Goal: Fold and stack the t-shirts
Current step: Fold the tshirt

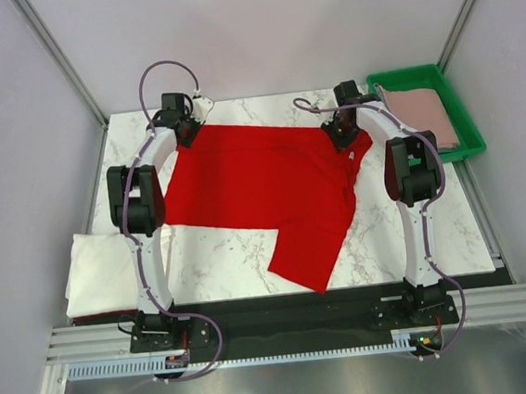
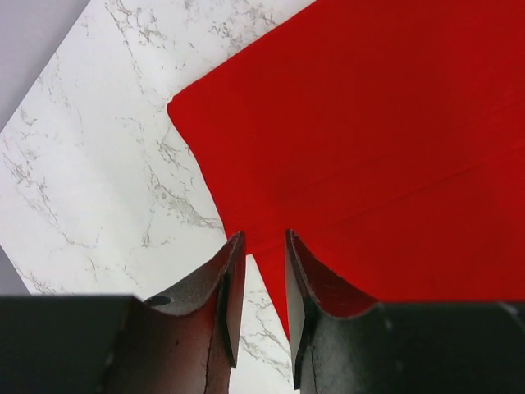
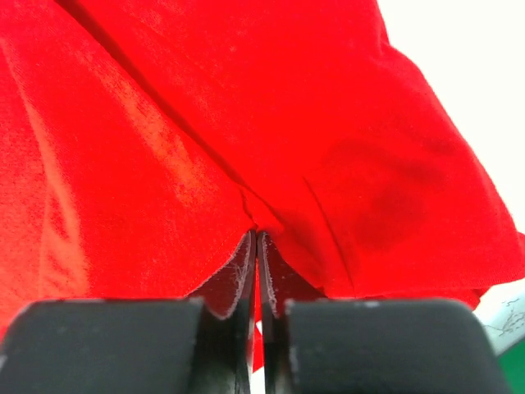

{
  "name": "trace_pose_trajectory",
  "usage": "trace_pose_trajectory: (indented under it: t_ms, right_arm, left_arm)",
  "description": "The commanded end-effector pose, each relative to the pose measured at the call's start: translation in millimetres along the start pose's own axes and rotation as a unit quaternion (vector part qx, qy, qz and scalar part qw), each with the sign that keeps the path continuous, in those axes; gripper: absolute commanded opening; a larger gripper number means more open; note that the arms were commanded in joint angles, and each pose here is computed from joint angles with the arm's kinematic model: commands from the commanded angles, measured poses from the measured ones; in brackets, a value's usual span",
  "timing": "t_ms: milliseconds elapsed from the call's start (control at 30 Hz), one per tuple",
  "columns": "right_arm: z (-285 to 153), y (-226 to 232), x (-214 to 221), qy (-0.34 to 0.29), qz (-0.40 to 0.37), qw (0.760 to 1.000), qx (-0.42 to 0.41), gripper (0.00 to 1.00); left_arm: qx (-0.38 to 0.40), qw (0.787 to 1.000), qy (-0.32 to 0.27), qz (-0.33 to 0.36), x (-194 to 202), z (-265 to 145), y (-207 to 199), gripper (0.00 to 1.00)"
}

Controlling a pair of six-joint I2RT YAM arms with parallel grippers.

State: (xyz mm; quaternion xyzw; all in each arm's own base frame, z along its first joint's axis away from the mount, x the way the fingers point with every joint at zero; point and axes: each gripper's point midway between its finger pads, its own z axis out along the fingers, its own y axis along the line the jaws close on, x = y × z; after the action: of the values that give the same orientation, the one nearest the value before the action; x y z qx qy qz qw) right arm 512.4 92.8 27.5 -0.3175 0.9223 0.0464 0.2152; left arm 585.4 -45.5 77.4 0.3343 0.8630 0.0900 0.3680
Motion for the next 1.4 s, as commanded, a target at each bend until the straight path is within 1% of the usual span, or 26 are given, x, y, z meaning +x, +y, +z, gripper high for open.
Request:
trace_pose_trajectory:
  t_ms: [0,33,233,333,433,500,533,600,633,667,700,767,800,867,900,1000,1033,1067,1100,1133,1200,1233,1267,1300,1333,1367]
  right_arm:
    - [-6,0,-12,-0.018,-0.002,1.0,-0.008,0.06]
    - [-7,0,-13,-0.021,-0.003,1.0,-0.007,0.04]
    - [-32,2,-27,-0.041,-0.018,0.999,0.006,0.02]
    - [-55,14,-39,-0.059,-0.038,0.997,0.01,0.01]
    - [-67,45,-44,-0.063,-0.064,0.996,-0.002,0.01]
    - [-67,65,-39,-0.056,-0.072,0.996,-0.015,0.0]
    - [-71,81,-43,-0.061,-0.081,0.995,-0.025,0.0]
    - [-66,104,-31,-0.045,-0.088,0.994,-0.042,0.01]
    - [-67,121,-30,-0.042,-0.103,0.993,-0.051,0.01]
    - [-63,130,-21,-0.029,-0.108,0.992,-0.058,0.02]
    - [-62,136,-17,-0.024,-0.113,0.992,-0.06,0.09]
    - [-65,150,-15,-0.02,-0.119,0.991,-0.065,0.17]
    - [-67,151,-16,-0.022,-0.119,0.991,-0.063,0.23]
    - [-74,143,-23,-0.028,-0.121,0.992,-0.037,0.31]
    - [-76,138,-25,-0.028,-0.121,0.992,-0.024,0.32]
    - [-79,110,-39,-0.04,-0.116,0.992,0.017,0.31]
    - [-75,94,-39,-0.039,-0.1,0.994,0.024,0.31]
    - [-76,63,-51,-0.055,-0.065,0.995,0.046,0.31]
    - [-71,55,-47,-0.051,-0.057,0.996,0.049,0.31]
    - [-73,44,-52,-0.059,-0.048,0.995,0.059,0.31]
    - [-63,25,-47,-0.052,-0.03,0.996,0.071,0.31]
    - [-64,8,-48,-0.06,-0.015,0.995,0.082,0.31]
    - [-61,0,-46,-0.058,-0.006,0.995,0.085,0.3]
    - [-52,-13,-38,-0.05,0.005,0.995,0.088,0.3]
    - [-52,-20,-40,-0.053,0.009,0.994,0.092,0.3]
    - [-49,-26,-39,-0.053,0.013,0.994,0.095,0.3]
  left_arm:
    - [-0.005,1.0,-0.014,-0.002,-12,-12,2,0.33]
    - [-0.005,1.0,-0.015,-0.001,-13,-13,2,0.32]
    - [-0.002,1.0,-0.014,-0.002,-11,-12,1,0.29]
    - [-0.001,1.0,-0.014,-0.002,-11,-10,-1,0.28]
    - [-0.002,1.0,-0.018,-0.002,-13,-9,0,0.27]
    - [-0.002,1.0,-0.021,-0.003,-13,-8,0,0.27]
    - [-0.003,1.0,-0.024,-0.004,-14,-8,1,0.27]
    - [0.0,1.0,-0.026,-0.003,-15,-7,-1,0.27]
    - [0.0,1.0,-0.026,-0.003,-15,-6,-1,0.27]
    - [0.0,1.0,-0.027,-0.002,-16,-7,-1,0.27]
    - [0.001,1.0,-0.026,-0.002,-15,-6,-2,0.27]
    - [-0.001,1.0,-0.029,0.002,-16,-6,0,0.27]
    - [-0.001,1.0,-0.029,0.004,-16,-5,0,0.27]
    - [-0.006,0.999,-0.034,0.009,-20,-4,3,0.27]
    - [-0.006,0.999,-0.035,0.011,-21,-2,4,0.27]
    - [-0.011,0.999,-0.036,0.017,-25,5,8,0.28]
    - [-0.013,0.999,-0.034,0.018,-24,8,8,0.28]
    - [-0.017,0.999,-0.031,0.018,-25,10,11,0.31]
    - [-0.017,0.999,-0.031,0.018,-25,10,11,0.31]
    - [-0.015,0.999,-0.029,0.017,-24,14,11,0.32]
    - [0.004,1.0,-0.008,0.018,-16,18,3,0.34]
    - [0.001,1.0,-0.011,0.019,-21,17,8,0.35]
    - [0.012,1.0,0.005,0.018,-11,27,1,0.36]
    - [0.016,1.0,0.02,0.017,-5,29,-1,0.36]
    - [0.013,1.0,0.017,0.017,-10,29,3,0.36]
    - [0.015,1.0,0.022,0.015,-7,35,1,0.37]
